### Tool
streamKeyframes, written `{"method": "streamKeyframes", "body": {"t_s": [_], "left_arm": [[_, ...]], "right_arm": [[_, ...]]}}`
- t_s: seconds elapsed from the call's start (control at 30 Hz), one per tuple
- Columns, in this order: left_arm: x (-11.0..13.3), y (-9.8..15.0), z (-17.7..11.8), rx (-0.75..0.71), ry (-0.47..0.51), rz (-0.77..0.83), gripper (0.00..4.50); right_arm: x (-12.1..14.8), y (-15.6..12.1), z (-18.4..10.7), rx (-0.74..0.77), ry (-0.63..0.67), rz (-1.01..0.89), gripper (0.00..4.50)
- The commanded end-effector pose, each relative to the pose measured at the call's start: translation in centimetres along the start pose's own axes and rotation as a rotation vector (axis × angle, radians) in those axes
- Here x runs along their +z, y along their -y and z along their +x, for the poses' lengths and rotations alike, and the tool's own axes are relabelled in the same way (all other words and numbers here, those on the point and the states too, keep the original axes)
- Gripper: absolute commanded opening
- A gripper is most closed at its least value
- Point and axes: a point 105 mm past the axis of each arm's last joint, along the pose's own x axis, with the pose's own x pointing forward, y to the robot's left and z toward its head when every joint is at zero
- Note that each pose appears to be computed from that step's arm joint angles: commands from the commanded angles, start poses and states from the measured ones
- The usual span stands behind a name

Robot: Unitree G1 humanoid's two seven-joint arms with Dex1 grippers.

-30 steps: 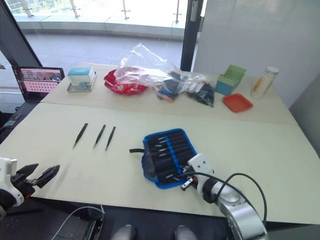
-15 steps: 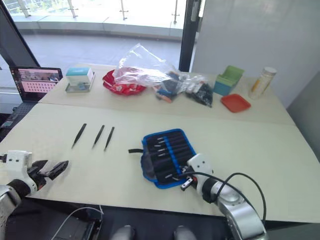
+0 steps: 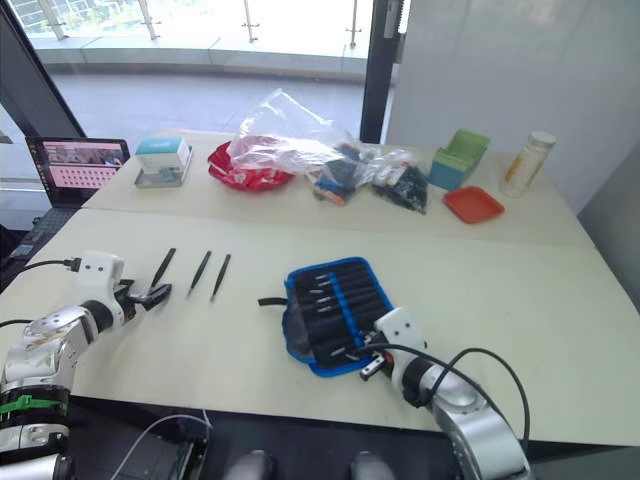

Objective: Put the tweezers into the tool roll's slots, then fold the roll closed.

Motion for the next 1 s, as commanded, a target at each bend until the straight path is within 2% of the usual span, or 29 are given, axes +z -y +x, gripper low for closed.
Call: {"method": "streamKeyframes", "body": {"t_s": [0.03, 0.23, 0.27, 0.37, 0.47, 0.7, 0.83, 0.9, 1.0], "left_arm": [[-2.6, 1.4, 0.9, -0.056, -0.087, -0.018, 3.32], [-2.7, 2.5, 1.5, -0.102, -0.088, -0.009, 1.3], [-2.6, 2.5, 1.6, -0.103, -0.088, -0.004, 1.08], [-1.7, 2.2, 1.7, -0.099, -0.068, 0.024, 0.03], [-0.8, 1.5, 1.5, -0.083, -0.048, 0.033, 0.03], [3.3, -0.2, 0.6, -0.022, 0.053, 0.061, 0.03], [8.0, 1.7, -0.1, -0.107, 0.205, 0.093, 0.03], [10.6, 4.4, -0.3, -0.211, 0.273, 0.101, 0.03], [12.0, 7.0, -0.4, -0.307, 0.295, 0.109, 0.03]], "right_arm": [[-2.7, -0.8, 0.0, 0.025, -0.105, 0.061, 0.0], [-2.6, -0.8, -0.1, 0.019, -0.103, 0.062, 0.0], [-2.6, -0.8, -0.1, 0.019, -0.103, 0.061, 0.0], [-2.6, -0.8, -0.1, 0.016, -0.103, 0.061, 0.0], [-2.6, -0.8, 0.0, 0.015, -0.103, 0.061, 0.0], [-2.6, -0.9, 0.0, 0.016, -0.104, 0.064, 0.0], [-2.7, -0.9, 0.0, 0.019, -0.105, 0.065, 0.0], [-2.6, -1.0, 0.0, 0.023, -0.104, 0.065, 0.0], [-2.6, -1.1, 0.1, 0.024, -0.103, 0.065, 0.0]]}}
